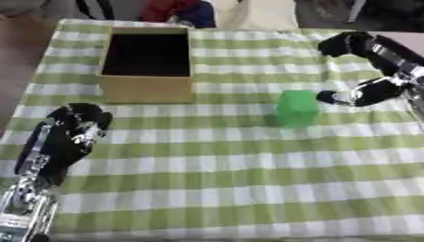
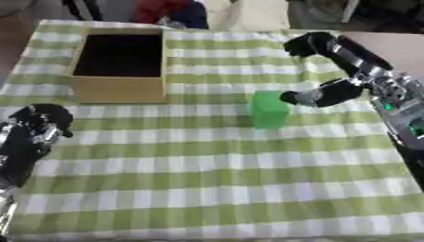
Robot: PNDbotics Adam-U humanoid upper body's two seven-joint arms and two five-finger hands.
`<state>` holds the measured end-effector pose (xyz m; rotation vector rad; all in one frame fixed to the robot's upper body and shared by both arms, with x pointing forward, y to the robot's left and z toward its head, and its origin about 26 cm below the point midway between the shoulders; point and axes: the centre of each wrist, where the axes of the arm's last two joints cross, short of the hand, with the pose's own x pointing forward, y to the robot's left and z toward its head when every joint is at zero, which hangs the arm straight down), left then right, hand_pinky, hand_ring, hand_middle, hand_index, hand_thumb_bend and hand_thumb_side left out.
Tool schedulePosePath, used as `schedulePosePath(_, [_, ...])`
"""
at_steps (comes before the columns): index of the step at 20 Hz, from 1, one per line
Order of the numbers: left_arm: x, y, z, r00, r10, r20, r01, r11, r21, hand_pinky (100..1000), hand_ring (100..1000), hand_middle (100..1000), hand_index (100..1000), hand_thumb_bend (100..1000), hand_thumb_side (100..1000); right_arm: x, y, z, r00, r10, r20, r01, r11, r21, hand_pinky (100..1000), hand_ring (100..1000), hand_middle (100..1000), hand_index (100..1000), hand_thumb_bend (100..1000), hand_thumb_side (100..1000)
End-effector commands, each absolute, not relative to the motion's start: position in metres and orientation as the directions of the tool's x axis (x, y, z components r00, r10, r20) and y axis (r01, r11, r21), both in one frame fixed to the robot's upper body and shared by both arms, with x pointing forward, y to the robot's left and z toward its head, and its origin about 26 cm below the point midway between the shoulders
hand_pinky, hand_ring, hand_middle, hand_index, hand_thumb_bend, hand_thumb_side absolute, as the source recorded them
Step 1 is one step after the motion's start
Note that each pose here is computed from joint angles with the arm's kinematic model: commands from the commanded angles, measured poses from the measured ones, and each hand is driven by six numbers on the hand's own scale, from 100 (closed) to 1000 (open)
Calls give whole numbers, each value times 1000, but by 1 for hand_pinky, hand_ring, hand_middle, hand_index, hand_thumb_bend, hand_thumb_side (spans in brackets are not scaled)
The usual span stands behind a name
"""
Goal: Pick up objects on the table and place them in the box.
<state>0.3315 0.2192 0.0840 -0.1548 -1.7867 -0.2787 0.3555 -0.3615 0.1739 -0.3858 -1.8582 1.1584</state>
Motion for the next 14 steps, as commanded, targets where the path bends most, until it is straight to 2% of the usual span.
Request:
schedulePosePath(1, [332, 222, 91, -256, -56, 965, 257, 959, 123, 545, 686, 601, 639, 488, 274, 356, -367, 190, -572, 676, 464, -175, 453, -874, 832, 811, 775, 846, 581, 233])
schedulePosePath(14, [332, 221, 91, -254, -53, 966, 264, 957, 122, 545, 686, 601, 640, 487, 275, 370, -368, 175, -537, 709, 456, -300, 345, -889, 834, 815, 778, 851, 574, 249])
